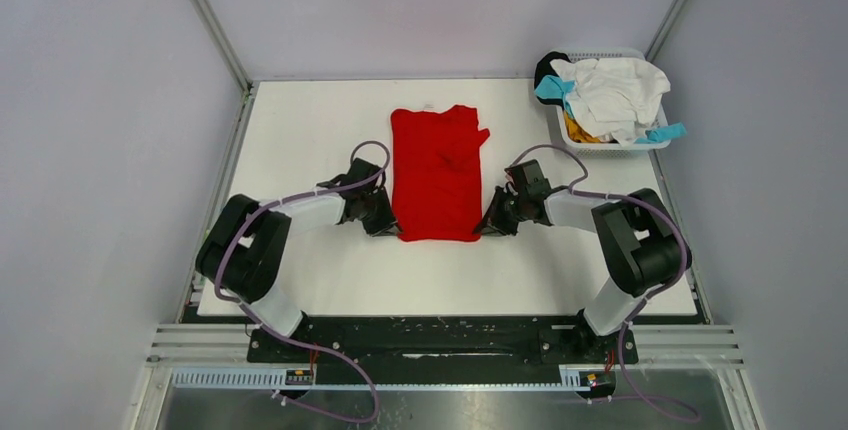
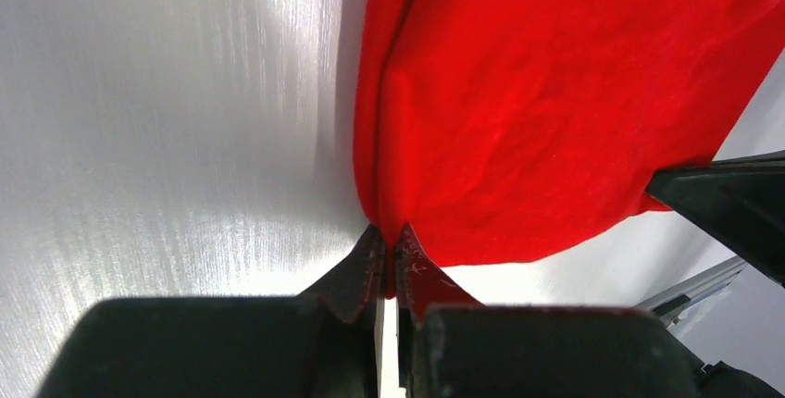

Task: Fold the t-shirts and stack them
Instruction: Grab one side of the 2/3 rectangular tshirt with both arms, then fold the long partially folded tshirt into a neat square

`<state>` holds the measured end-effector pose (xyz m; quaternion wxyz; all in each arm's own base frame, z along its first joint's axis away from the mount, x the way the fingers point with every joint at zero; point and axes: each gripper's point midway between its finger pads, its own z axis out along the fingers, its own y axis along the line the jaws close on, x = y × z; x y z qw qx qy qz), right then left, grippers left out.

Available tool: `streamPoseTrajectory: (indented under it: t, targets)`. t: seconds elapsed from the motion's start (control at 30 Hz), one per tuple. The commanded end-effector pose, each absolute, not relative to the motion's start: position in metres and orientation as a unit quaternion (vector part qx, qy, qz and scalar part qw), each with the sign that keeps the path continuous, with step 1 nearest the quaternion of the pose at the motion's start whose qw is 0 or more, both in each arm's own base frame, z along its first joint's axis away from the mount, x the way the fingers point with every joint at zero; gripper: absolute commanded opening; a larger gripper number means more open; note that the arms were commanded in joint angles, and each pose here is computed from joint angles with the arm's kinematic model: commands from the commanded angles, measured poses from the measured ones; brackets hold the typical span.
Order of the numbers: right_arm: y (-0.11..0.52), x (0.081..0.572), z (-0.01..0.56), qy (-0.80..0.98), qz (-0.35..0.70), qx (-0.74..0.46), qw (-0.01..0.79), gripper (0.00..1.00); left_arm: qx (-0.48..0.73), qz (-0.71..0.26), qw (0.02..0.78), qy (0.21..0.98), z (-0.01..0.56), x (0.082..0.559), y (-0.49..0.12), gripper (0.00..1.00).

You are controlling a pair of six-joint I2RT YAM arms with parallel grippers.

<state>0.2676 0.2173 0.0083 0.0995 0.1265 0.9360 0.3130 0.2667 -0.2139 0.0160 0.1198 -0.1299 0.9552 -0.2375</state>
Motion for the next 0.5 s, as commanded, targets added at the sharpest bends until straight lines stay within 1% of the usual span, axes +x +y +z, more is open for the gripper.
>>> streamPoseTrajectory:
  t: [0.0, 0.13, 0.23, 0.33, 0.47]
  targets:
    - [0.200, 0.219, -0.003, 0.955, 0.270, 0.107, 0.053, 0.00, -0.128, -0.206, 0.103, 0.965, 0.003, 0.232, -0.197, 0.00]
    - [0.196, 0.172, 0.016, 0.958, 0.277, 0.063, 0.028, 0.00, -0.116, -0.224, 0.100, 0.963, 0.011, 0.194, -0.195, 0.00]
    - [0.190, 0.123, 0.033, 0.959, 0.283, 0.018, -0.015, 0.00, -0.100, -0.231, 0.077, 0.965, 0.013, 0.154, -0.194, 0.00]
    - [0.189, 0.081, 0.055, 0.945, 0.322, -0.006, -0.057, 0.00, -0.081, -0.250, 0.070, 0.962, 0.028, 0.117, -0.197, 0.00]
    - [0.197, 0.054, 0.095, 0.916, 0.393, -0.043, -0.075, 0.00, -0.032, -0.357, 0.099, 0.928, 0.081, 0.098, -0.222, 0.00]
